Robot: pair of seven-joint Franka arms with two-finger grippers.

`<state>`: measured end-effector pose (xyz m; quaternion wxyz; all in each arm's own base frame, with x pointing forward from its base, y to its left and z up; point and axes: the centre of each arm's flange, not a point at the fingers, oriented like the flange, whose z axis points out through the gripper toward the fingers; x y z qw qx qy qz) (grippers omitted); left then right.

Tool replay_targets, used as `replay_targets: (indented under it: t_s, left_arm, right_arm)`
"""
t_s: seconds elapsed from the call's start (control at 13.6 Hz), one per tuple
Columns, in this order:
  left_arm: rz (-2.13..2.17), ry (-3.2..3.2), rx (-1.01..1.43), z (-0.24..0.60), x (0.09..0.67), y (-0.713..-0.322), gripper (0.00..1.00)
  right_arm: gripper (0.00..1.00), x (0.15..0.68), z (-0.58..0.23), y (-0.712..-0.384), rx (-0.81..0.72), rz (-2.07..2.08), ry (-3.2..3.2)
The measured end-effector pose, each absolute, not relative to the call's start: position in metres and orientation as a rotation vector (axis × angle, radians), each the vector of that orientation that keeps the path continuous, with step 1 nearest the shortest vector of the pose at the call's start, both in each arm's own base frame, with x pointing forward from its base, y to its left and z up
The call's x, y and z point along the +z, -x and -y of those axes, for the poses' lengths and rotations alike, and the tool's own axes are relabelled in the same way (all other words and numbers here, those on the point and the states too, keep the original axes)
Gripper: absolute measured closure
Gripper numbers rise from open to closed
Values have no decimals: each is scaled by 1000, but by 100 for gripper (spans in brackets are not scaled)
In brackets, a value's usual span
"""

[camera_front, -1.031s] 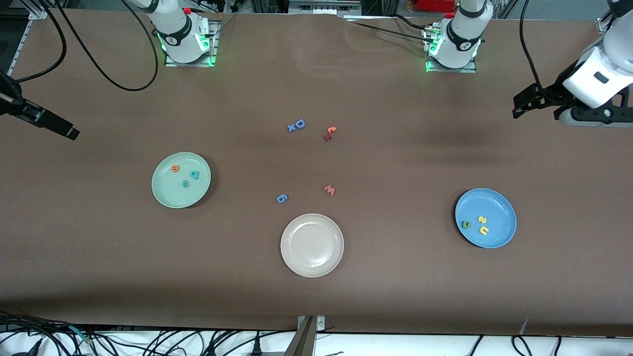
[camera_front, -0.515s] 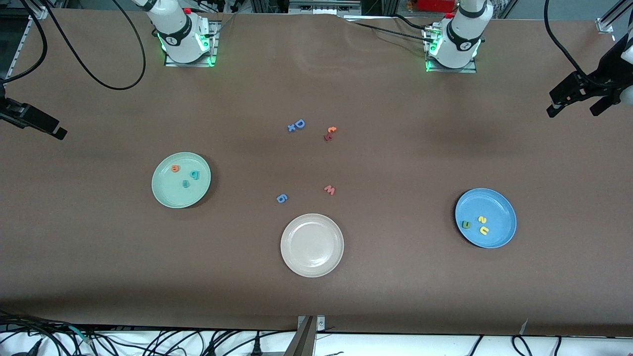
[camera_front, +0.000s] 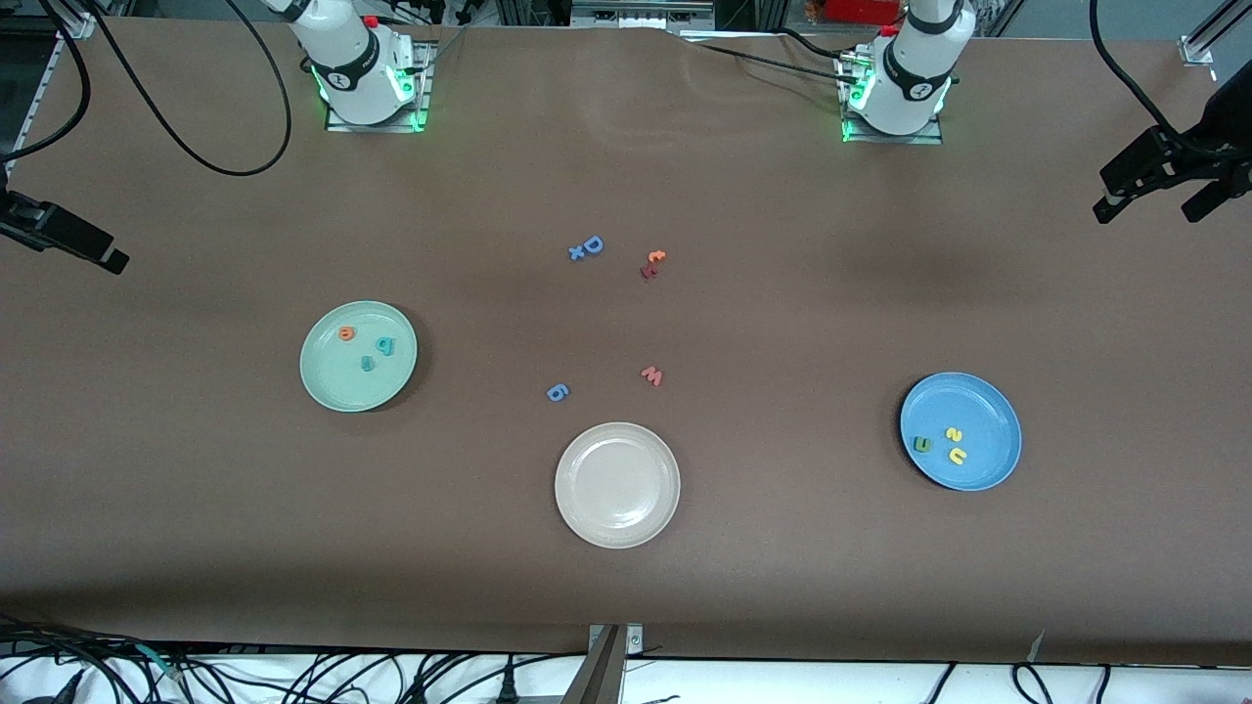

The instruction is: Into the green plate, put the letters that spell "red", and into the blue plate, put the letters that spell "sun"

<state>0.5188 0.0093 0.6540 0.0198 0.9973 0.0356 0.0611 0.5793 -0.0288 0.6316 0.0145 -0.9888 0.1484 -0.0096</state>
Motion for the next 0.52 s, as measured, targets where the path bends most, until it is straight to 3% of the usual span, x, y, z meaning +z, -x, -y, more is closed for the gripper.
replay_targets:
  t_s: [0.52]
  left_arm:
    - [-105,-3110,70,-7,654,-543,0]
  right_arm:
    - [0,633,36,-578,-34,-482,3080]
